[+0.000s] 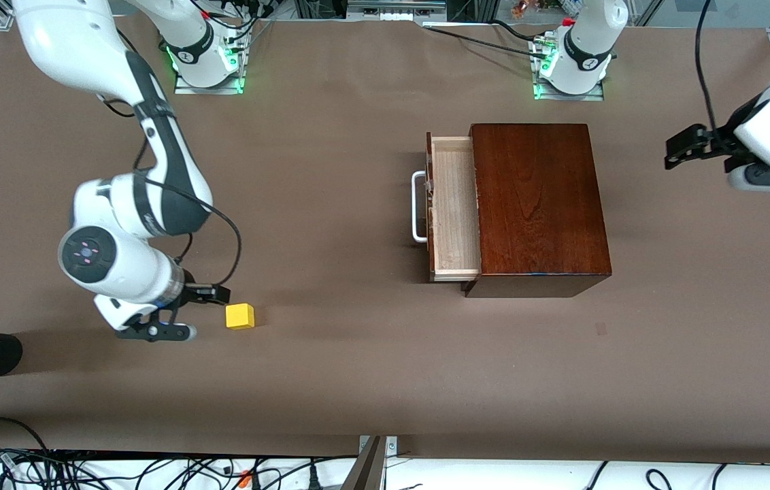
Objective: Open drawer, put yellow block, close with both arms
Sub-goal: 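Grasp the yellow cube with the right gripper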
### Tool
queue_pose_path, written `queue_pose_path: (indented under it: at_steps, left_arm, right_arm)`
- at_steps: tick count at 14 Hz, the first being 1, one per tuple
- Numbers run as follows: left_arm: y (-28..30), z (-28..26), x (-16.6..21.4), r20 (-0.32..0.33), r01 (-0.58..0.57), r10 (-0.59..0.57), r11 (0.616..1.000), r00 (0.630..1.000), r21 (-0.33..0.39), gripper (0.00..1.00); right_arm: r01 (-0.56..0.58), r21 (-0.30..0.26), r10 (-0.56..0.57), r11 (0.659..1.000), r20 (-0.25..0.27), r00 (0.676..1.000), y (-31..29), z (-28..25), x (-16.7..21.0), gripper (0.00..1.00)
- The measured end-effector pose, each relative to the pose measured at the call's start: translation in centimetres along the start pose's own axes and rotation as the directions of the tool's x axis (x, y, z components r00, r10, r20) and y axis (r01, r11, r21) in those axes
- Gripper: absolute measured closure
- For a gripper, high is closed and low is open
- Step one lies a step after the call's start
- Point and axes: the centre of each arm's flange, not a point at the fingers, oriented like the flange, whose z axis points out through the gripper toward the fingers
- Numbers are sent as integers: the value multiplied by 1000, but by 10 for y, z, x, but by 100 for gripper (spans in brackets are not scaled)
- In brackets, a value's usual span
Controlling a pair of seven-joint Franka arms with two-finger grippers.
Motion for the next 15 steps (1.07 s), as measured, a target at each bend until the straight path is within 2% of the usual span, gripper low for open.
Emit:
queue_pose_path:
  at_steps: [6, 15]
  left_arm:
    - [-3, 3, -5, -61, 14, -14, 1000, 998, 0, 0]
    - [-10, 1, -12, -52, 27, -27, 1000, 998, -1, 0]
  right_arm:
    - [15, 8, -14, 1000, -38, 999, -19, 69, 6, 0]
    - [13, 5, -13, 1000, -38, 999, -27, 121, 3, 0]
